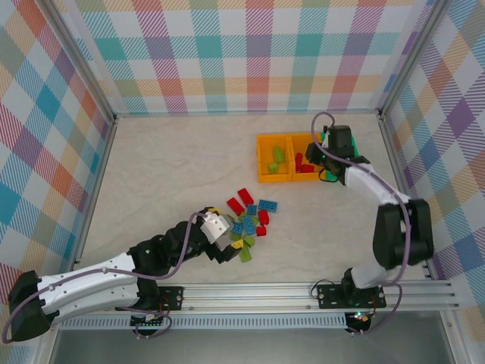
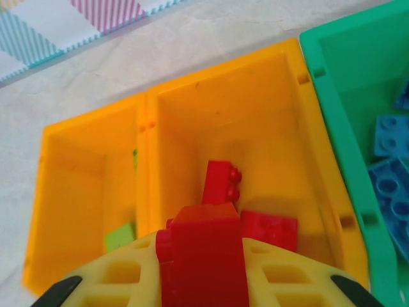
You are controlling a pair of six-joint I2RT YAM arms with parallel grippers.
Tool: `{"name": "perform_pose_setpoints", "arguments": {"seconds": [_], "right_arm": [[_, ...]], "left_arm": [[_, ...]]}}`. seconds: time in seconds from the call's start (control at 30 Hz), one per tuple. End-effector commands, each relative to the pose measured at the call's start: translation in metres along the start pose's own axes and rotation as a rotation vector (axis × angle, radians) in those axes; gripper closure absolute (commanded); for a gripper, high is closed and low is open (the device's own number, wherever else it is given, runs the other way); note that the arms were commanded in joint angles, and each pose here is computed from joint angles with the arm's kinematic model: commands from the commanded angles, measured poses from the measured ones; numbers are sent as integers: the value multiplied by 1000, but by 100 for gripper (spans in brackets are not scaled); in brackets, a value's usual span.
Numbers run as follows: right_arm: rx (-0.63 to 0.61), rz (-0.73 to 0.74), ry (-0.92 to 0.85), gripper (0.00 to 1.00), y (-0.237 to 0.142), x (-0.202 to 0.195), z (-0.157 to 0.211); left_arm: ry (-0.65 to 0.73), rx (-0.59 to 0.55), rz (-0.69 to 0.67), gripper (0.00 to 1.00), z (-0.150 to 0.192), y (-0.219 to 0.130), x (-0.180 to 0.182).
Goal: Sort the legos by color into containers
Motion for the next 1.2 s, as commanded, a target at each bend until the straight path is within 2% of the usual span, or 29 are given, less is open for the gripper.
{"name": "perform_pose_setpoints", "arguments": {"seconds": [0.0, 0.1, 0.2, 0.3, 0.4, 0.53, 0.67, 0.9, 1.07, 1.17], "right_arm": [[42, -31, -10, 56, 16, 10, -10], [50, -33, 9, 37, 17, 14, -13], [35, -48, 23, 30, 3, 16, -13], [90, -128, 61, 30, -22, 18, 7], [162, -200, 57, 30, -49, 20, 55], [296, -196, -37, 30, -77, 20, 130], [453, -177, -117, 30, -87, 27, 185], [540, -134, -220, 29, -62, 38, 215], [600, -167, -230, 33, -33, 48, 231], [604, -132, -235, 38, -18, 44, 237]], "left_arm": [[6, -5, -87, 0, 2, -6, 8], [6, -7, -120, 0, 4, -10, 11], [2, -19, -140, 0, 5, -13, 13], [-4, -33, -142, 0, 4, -15, 14], [-7, -41, -136, 0, 3, -17, 14], [2, -55, -116, 0, 1, -20, 12], [8, -83, -62, 0, -2, -19, 7], [25, -52, -43, 0, 1, -12, 3], [42, -17, -62, 0, 6, -7, 4], [45, -11, -64, 0, 7, -6, 4]]}}
Point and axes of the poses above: each hand's point on the last joint's axis, 136 mm out from that joint toward the fingers, its own y axis out along the fingers, its own x axis along the line the jaws close on, z = x × y, the point moved 7 cm from there along -y, back along the fingers, and after that the axes turned 15 degrees about y, right-handed, at the moved point
